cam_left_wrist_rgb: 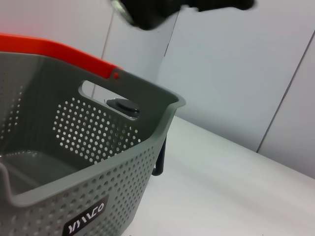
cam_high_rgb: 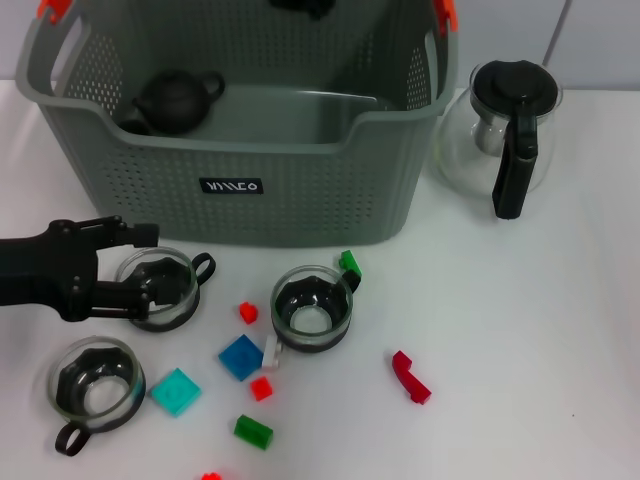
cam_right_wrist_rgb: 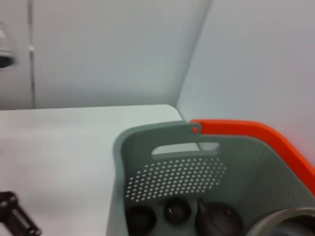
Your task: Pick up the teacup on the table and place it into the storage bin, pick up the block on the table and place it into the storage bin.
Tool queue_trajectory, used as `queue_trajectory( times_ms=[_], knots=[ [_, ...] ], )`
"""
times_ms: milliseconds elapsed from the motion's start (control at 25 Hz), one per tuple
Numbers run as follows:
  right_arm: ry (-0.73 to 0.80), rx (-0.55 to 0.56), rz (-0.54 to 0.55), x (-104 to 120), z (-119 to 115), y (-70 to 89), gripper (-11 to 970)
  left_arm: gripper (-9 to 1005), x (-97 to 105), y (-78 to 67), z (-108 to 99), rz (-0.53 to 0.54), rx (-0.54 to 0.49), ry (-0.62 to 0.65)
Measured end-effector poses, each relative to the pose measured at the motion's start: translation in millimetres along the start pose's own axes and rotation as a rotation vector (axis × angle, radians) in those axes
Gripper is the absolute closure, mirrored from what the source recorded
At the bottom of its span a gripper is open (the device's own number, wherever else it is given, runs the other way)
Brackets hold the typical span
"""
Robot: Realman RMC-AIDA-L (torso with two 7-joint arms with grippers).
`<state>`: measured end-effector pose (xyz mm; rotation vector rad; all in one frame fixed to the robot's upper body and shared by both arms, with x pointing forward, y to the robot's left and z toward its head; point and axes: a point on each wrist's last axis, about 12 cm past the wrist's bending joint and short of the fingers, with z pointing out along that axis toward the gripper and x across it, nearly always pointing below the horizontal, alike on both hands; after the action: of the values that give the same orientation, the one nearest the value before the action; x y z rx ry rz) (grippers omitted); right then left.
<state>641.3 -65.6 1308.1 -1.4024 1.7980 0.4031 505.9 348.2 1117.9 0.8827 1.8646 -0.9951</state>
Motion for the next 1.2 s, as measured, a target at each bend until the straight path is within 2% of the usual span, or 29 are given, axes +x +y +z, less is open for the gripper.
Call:
queue_trajectory(
  times_ms=[160, 280, 480, 920, 1200],
  knots=[
    [0.056, -0.006, 0.061, -3, 27, -10.6, 899, 69, -1, -0.1, 1, 0.004, 0.0, -0.014],
    [0.113, 0.001, 0.097, -3, 46, -13.4, 898, 69, -1, -0.4, 2, 0.003, 0.0, -0.017],
    [0.169, 0.044, 0.153, 5, 64, -14.2, 897, 69, 1, -0.6, 4, -0.002, -0.006, -0.02],
    [0.194, 0.113, 0.313, 32, 87, -17.4, 895, 69, 3, -1.8, 5, -0.009, -0.008, -0.023],
    [0.195, 0.132, 0.35, 42, 95, -16.8, 894, 70, 5, -2.7, 6, -0.01, -0.005, -0.023]
  ],
)
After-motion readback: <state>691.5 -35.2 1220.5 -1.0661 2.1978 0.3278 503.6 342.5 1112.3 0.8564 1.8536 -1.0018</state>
